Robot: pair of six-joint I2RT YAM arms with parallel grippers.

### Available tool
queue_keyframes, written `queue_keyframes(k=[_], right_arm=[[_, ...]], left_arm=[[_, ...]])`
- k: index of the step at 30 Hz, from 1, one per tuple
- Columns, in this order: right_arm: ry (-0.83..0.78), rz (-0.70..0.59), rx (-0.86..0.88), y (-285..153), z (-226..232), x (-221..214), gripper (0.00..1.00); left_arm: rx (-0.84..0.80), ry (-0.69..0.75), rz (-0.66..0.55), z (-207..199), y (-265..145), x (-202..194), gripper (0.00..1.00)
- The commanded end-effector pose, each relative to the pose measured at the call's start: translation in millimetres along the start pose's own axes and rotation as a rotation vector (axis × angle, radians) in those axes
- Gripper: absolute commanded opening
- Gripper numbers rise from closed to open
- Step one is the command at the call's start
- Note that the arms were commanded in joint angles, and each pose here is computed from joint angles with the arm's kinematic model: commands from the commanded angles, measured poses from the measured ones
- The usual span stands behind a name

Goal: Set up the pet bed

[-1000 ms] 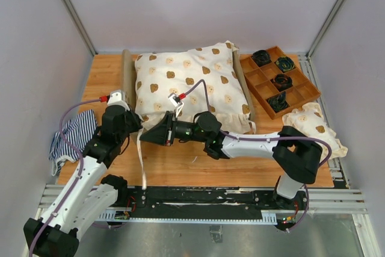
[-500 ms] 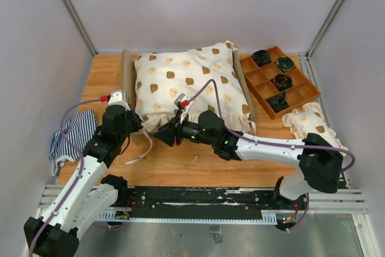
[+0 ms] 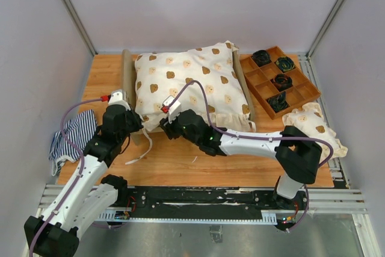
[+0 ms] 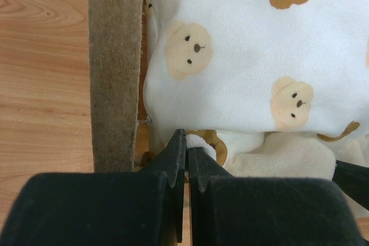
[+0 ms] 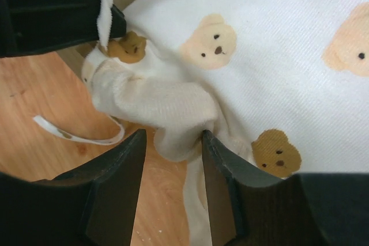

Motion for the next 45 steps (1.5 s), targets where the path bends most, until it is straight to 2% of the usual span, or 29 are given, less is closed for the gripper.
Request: queue_keyframes(k=[1, 6, 7, 10, 12, 15, 19, 22, 25, 27, 32, 34, 36, 43, 45], right_arm=[[-0.100, -0.014, -0.097, 8, -8, 11, 0.46], [-0.169, 0.005, -0.135, 25, -13, 7, 0.47], [-0.181, 0.011, -0.138, 28, -13, 5, 0.42], [-0.192, 0.015, -0.121, 29, -11, 6, 0.05], [-0.171, 0.009, -0.079, 20, -5, 13, 0.00], [-0.083, -0.010, 0.068, -2, 16, 28, 0.00], [0.111, -0.033, 0.322, -31, 55, 42, 0.00], [0.255, -0.036, 0.427, -42, 73, 44, 0.00], [0.314, -0.026, 0.423, -41, 74, 43, 0.00], [0.290, 0.005, 0.380, -33, 69, 33, 0.01], [0.161, 0.149, 0.110, -18, 29, -17, 0.18], [0.106, 0.191, -0.031, -24, 6, -24, 0.23], [0.034, 0.186, -0.087, -32, -6, -20, 0.28], [-0.106, 0.058, 0.004, -44, 0, 13, 0.41], [-0.117, 0.029, 0.017, -46, 0, 18, 0.42]], left_arm=[[0.036, 0.001, -0.004, 9, 4, -2, 0.00], [0.030, -0.005, -0.010, 8, 3, -1, 0.00], [0.031, -0.006, -0.010, 9, 3, -2, 0.00], [0.033, -0.005, -0.009, 9, 3, -2, 0.00], [0.038, -0.004, -0.010, 10, 3, -2, 0.00], [0.045, -0.003, -0.011, 11, 3, -2, 0.00], [0.054, 0.001, -0.008, 12, 4, -2, 0.00], [0.060, -0.001, -0.010, 13, 5, -2, 0.00], [0.063, -0.002, -0.008, 13, 5, -2, 0.00], [0.061, -0.001, -0.005, 13, 5, -3, 0.00], [0.065, 0.003, -0.006, 14, 5, -2, 0.00], [0.065, 0.004, -0.003, 14, 6, -3, 0.00], [0.062, 0.003, -0.001, 13, 6, -3, 0.00], [0.034, -0.010, -0.003, 7, 3, 0, 0.01], [0.015, -0.012, -0.005, 3, 0, 4, 0.12]])
Point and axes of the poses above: each gripper's point midway between its finger pads, its own y axis out along the fingers, its own z axis along the line the jaws close on, x = y × z, the point moved 3 cm from there along -y, back along the fingers, and after that the axes turned 3 degrees about -y, right-handed, at the moved point
